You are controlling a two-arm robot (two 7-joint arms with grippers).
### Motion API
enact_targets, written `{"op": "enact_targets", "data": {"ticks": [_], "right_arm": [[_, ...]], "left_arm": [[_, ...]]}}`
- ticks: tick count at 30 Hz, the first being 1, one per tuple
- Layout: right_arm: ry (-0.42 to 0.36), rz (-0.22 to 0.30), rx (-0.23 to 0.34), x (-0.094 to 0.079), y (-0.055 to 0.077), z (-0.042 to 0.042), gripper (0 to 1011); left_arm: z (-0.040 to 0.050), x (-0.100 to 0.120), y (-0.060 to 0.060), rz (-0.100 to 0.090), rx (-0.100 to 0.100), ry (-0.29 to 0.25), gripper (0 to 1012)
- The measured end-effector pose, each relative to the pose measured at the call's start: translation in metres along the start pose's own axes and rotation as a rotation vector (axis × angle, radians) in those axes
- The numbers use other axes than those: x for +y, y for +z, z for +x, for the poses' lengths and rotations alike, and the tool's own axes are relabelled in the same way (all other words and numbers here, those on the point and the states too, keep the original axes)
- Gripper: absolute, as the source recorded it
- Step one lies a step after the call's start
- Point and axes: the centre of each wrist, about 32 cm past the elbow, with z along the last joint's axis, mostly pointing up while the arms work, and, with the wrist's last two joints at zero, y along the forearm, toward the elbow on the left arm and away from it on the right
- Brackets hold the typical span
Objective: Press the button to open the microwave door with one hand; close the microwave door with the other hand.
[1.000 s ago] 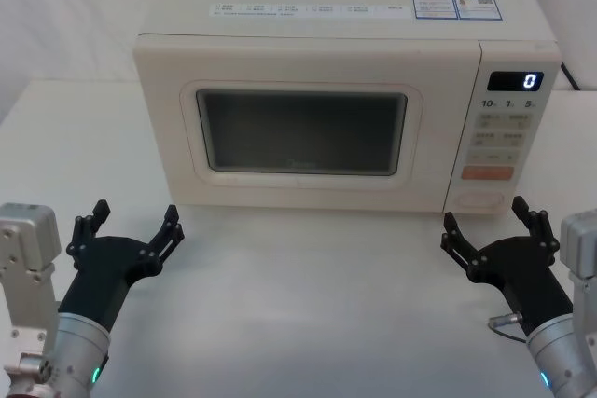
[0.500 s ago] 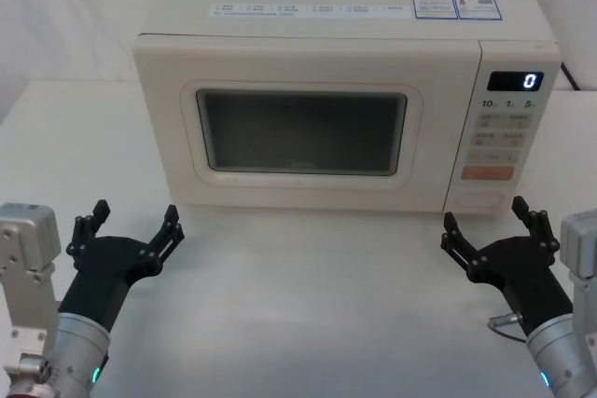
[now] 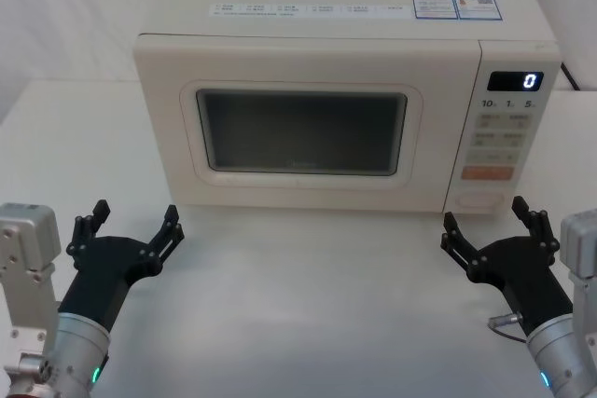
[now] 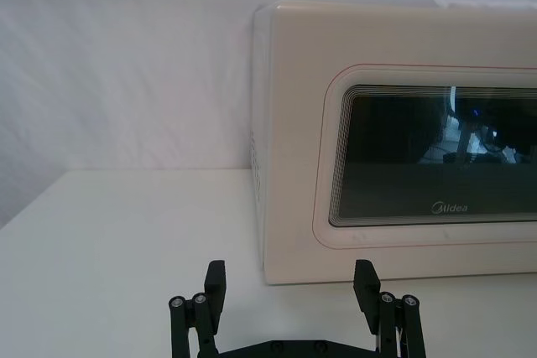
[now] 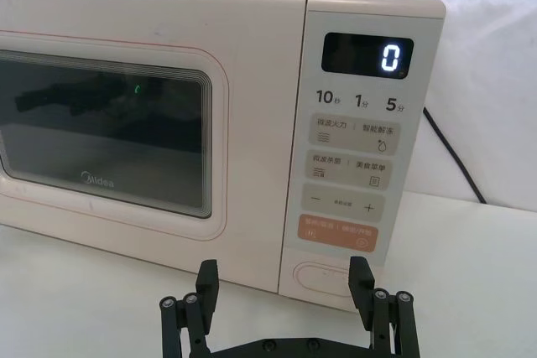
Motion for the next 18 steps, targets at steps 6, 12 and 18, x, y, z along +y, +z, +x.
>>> {"op": "enact_targets", "data": {"ticks": [6,12,18], "right_arm": [[0.0,0.0,0.0,0.0,0.0,0.0,962],[0.0,0.0,0.0,0.0,0.0,0.0,842],[0.0,0.0,0.0,0.0,0.0,0.0,657]], "left_arm": [[0.0,0.0,0.0,0.0,0.0,0.0,1001],[0.0,0.0,0.0,0.0,0.0,0.0,1001],[0.0,0.0,0.0,0.0,0.0,0.0,1001]]}}
